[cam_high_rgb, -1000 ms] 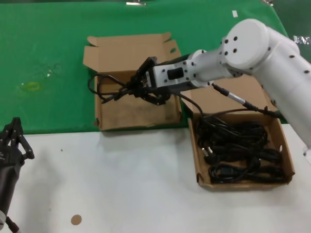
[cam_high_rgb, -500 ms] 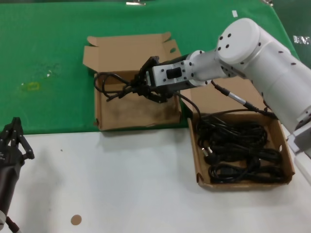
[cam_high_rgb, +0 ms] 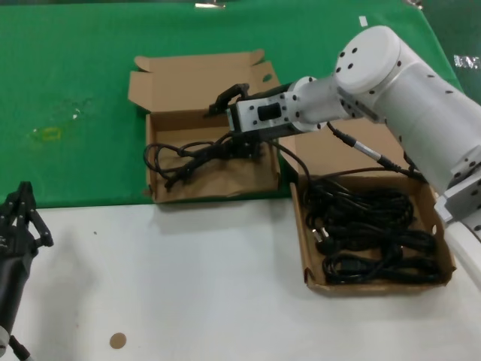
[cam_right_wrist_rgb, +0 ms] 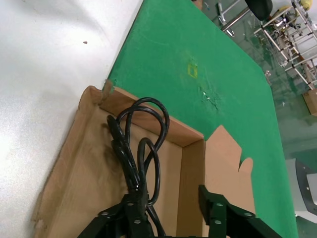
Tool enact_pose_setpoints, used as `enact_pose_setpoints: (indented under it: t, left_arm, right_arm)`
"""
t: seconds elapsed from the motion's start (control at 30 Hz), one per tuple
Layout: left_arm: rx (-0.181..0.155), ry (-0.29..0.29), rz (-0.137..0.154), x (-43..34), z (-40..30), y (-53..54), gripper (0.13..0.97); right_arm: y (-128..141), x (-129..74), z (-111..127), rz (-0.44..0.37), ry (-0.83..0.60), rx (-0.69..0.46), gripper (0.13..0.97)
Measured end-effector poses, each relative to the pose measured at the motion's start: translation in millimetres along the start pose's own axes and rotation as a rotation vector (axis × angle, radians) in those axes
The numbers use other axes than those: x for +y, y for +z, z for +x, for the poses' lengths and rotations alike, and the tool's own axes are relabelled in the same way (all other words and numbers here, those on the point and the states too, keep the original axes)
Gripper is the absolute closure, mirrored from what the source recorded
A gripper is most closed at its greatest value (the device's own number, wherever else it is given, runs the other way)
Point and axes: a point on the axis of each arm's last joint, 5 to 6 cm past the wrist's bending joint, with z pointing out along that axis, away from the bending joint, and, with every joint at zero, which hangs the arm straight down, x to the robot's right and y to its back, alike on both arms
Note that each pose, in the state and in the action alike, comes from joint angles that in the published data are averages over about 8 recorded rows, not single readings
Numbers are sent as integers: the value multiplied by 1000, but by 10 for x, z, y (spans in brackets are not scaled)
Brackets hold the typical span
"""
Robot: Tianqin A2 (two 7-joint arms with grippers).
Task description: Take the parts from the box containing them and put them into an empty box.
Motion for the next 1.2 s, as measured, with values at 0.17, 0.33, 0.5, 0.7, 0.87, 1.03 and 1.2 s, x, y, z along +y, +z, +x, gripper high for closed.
enact_pose_setpoints:
  t: [0.17, 0.33, 0.5, 0.7, 0.87, 1.03, 1.2]
  left_arm:
    - [0, 0, 0, 0, 0, 0, 945]
    - [0, 0, 0, 0, 0, 0, 945]
    - [0, 0, 0, 0, 0, 0, 945]
    - [0, 0, 0, 0, 0, 0, 945]
    - [0, 0, 0, 0, 0, 0, 938]
    - [0, 0, 0, 0, 0, 0, 925]
    - [0, 0, 0, 0, 0, 0, 876]
  right_arm:
    - [-21, -5, 10, 5, -3, 8, 667]
    - [-59, -16, 22, 13, -7, 25, 642]
    - [-91, -19, 29, 18, -11, 42, 516]
    - [-98, -20, 31, 20, -13, 47, 397]
    - [-96, -20, 25, 21, -11, 48, 282]
    - [-69, -19, -54, 32, 19, 67, 226]
    - [-25, -19, -219, 53, 86, 109, 170]
